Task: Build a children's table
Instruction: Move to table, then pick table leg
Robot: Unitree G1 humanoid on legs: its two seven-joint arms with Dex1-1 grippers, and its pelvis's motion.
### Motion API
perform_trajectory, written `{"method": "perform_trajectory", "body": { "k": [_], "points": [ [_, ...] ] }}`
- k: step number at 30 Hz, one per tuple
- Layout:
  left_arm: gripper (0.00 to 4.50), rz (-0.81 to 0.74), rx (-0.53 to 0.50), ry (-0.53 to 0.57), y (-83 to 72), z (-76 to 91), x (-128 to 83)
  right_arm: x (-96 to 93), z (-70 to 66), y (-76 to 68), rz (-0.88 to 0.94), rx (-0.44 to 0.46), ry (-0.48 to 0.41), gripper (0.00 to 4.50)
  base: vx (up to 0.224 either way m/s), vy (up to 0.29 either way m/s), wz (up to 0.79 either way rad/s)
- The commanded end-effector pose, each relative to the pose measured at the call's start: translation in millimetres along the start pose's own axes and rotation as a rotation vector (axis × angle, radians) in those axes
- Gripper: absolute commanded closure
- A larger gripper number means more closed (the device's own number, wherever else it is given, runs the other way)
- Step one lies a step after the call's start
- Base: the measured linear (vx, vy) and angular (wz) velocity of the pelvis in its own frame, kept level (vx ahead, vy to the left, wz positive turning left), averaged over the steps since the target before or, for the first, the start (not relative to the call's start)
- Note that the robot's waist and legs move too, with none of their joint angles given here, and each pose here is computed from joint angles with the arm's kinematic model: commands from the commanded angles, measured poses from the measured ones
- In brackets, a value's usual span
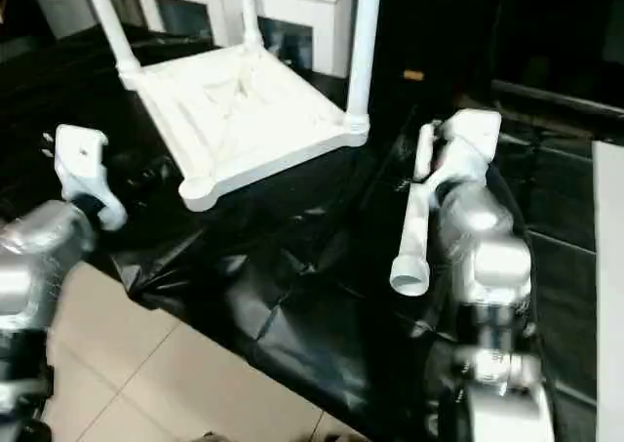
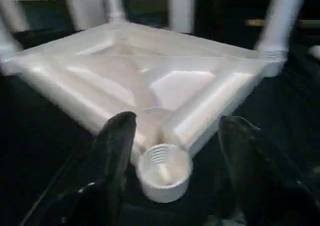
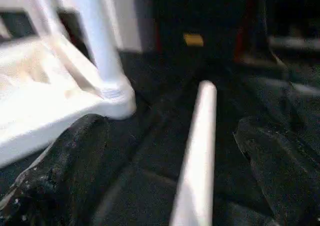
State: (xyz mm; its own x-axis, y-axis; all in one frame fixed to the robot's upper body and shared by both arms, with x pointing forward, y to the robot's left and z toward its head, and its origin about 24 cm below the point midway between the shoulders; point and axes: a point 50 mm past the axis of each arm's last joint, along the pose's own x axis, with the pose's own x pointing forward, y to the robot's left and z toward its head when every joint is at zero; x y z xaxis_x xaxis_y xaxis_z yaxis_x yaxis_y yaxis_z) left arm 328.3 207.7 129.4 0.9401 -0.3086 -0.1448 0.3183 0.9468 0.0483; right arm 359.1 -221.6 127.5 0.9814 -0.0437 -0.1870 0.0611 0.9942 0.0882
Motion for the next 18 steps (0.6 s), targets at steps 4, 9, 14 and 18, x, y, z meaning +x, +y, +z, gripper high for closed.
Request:
{"method": "perform_trajectory", "body": {
  "k": [4,9,14,18],
  "points": [
    [1.12,-0.179,0.086,0.012,-21.5,11.4,-2.5,8.3,-6.1,-14.1,0.018,-0.013,0.193,0.00,0.000,0.000,0.00],
    [1.12,-0.389,0.112,0.085,-45.1,9.3,-12.0,10.3,-17.5,-22.6,0.057,-0.022,0.414,0.00,0.047,0.005,0.00],
    [1.12,-0.439,0.088,0.169,-48.2,3.4,-19.4,10.8,-27.2,-30.5,0.043,-0.008,0.559,0.00,0.023,-0.004,0.00],
    [1.09,-0.468,0.082,0.208,-49.1,-1.2,-26.5,4.7,-46.5,-40.0,0.033,-0.060,0.700,0.17,0.000,0.000,0.00]
  ]
}}
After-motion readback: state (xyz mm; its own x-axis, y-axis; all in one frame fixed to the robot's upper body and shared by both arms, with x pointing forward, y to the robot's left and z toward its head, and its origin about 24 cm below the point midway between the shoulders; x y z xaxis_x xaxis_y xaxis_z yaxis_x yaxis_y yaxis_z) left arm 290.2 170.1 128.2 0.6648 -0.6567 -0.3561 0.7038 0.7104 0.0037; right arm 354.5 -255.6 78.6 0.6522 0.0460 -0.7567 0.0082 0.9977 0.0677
